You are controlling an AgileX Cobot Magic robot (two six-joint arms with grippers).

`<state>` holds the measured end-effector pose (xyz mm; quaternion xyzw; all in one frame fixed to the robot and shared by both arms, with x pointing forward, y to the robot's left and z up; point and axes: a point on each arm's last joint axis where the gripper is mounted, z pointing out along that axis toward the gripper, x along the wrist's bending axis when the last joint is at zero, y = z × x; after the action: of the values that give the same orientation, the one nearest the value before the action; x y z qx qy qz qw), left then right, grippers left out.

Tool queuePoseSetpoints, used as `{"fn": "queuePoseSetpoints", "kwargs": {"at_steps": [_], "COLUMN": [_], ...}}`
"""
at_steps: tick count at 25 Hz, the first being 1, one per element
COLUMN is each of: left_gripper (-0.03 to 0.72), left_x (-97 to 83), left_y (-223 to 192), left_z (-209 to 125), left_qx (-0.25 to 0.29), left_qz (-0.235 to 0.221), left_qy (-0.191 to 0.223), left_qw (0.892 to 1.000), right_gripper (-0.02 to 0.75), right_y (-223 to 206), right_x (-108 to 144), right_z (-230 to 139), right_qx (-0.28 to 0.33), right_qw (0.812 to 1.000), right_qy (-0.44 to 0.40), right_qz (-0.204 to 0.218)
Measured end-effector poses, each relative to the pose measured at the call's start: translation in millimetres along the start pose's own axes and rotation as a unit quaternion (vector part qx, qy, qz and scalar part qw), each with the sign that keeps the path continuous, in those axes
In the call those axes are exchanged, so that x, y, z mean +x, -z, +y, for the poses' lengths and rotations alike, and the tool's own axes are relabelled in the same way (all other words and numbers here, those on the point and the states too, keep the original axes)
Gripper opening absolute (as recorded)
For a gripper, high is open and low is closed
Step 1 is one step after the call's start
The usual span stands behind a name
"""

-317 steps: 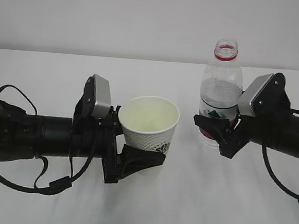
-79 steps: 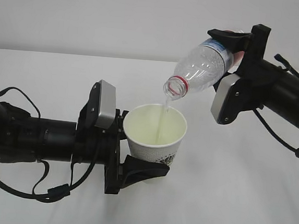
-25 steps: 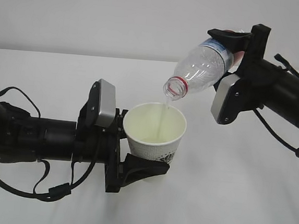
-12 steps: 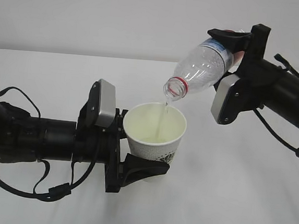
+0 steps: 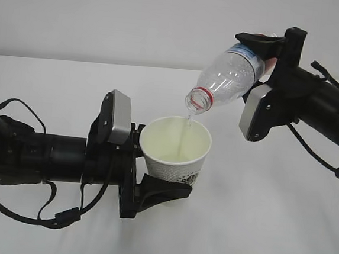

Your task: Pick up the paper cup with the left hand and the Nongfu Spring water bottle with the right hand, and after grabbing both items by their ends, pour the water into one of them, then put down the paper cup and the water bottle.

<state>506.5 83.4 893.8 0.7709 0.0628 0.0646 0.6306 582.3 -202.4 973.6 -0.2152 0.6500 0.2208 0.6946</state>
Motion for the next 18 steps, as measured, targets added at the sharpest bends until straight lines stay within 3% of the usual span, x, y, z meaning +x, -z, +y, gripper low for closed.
{"fn": "queuePoseSetpoints", "kwargs": {"at_steps": [18], "left_gripper": [0.599], "left_x": [0.1], "left_y": [0.0], "left_z": [-0.2], "left_qx": [0.001], "left_qz": [0.0], "left_qy": [0.0], "left_qw": [1.0], "right_gripper": [0.542], "right_y": [0.0], "right_x": [-0.3], "right_z": [0.1], "right_qx": [-0.001], "right_qw": [1.0], "right_qy": [0.002], "right_qz": [-0.002]}}
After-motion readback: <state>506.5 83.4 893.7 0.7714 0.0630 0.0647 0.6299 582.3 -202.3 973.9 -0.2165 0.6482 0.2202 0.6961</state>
